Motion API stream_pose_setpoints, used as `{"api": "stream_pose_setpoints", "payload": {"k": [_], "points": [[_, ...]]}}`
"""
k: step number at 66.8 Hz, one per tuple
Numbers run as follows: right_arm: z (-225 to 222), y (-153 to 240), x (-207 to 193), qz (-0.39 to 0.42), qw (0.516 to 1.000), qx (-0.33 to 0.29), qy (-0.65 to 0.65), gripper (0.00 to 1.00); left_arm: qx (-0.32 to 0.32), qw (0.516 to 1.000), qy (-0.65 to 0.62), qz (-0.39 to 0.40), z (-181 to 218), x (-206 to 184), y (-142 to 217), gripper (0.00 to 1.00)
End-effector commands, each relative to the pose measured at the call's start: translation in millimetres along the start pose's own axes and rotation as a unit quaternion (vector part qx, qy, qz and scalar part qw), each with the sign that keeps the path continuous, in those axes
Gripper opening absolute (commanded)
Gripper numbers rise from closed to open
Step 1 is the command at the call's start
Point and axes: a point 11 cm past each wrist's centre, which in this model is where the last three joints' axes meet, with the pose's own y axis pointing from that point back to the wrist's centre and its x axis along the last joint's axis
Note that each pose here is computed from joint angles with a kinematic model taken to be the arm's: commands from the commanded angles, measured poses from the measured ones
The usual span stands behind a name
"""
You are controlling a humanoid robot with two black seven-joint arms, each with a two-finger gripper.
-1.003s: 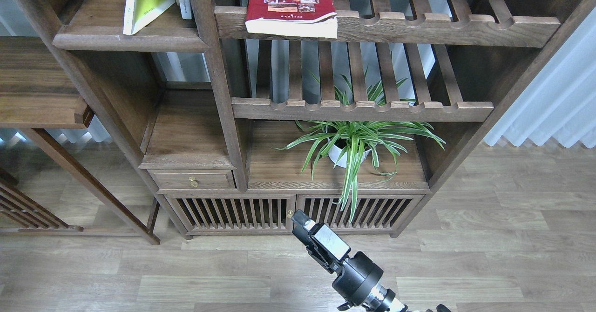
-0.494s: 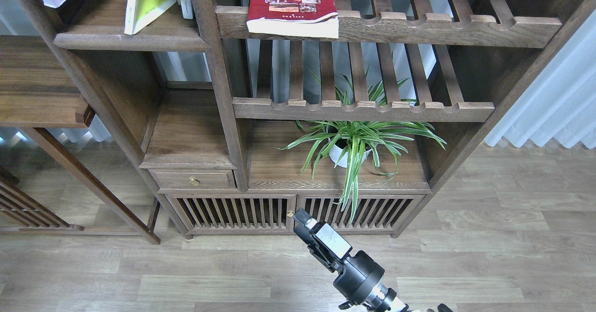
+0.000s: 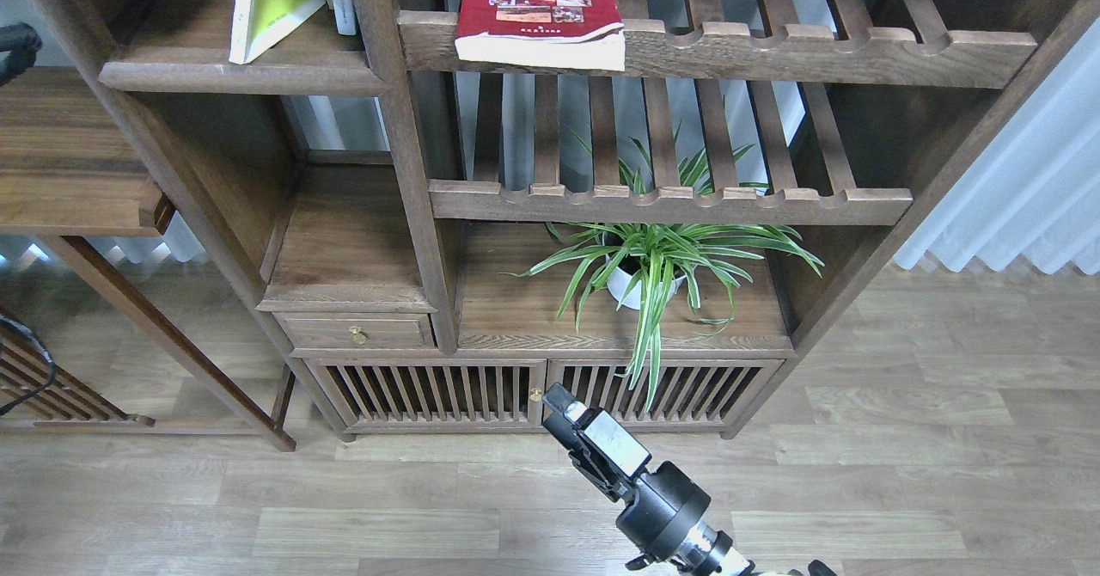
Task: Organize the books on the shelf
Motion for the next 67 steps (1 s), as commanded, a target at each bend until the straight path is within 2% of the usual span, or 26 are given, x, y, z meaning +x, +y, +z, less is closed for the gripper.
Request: {"api": "stream_pose_setpoints", "payload": {"k": [1, 67], "points": [[0, 0, 0, 0.001, 1.0, 0.001, 0.0, 1.0, 0.004, 1.0, 0.003, 0.002, -5, -1, -1, 0.02], [-4, 1, 0, 0.001, 1.0, 0.009, 0.001, 1.0, -0.028, 0.996, 0.082, 0.003, -64, -37, -10, 0.0]]}}
